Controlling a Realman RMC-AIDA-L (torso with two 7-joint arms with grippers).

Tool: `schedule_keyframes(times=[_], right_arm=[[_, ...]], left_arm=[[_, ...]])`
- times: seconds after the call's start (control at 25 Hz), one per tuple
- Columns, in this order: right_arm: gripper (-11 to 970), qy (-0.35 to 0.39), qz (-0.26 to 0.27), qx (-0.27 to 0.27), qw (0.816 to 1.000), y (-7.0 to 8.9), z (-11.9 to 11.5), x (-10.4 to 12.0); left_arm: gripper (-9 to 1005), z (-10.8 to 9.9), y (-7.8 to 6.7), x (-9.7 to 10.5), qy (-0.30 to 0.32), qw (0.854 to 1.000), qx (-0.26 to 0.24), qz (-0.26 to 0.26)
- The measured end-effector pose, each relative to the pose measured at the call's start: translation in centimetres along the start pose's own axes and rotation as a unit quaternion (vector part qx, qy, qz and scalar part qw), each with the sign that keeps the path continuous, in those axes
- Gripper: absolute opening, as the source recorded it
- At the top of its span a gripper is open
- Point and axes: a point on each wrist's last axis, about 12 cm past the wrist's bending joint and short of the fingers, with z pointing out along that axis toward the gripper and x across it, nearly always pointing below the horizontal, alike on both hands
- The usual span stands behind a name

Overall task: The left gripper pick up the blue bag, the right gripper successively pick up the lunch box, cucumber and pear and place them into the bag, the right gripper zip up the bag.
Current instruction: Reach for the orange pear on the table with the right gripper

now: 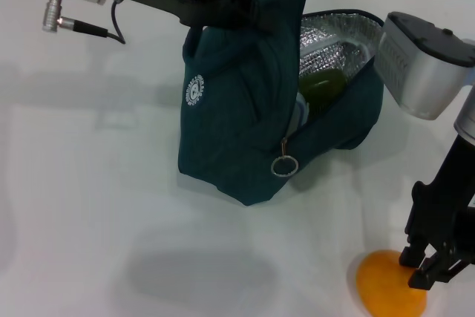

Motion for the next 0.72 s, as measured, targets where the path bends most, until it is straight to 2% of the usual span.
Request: schedule_keyframes(times=[0.2, 0.72], right_arm=[[267, 0.000, 0.000, 0.001, 1.000, -0.01, 0.00, -0.02], [129, 0.014, -0.008, 0.006, 1.000, -0.05, 0.36, -0.33]], left_arm=[[75, 0.04, 0.00, 0.03, 0.000, 1.000, 0.000, 0.003], [72, 0.00, 0.10, 0.15, 0.000, 1.000, 0.000, 0.002]])
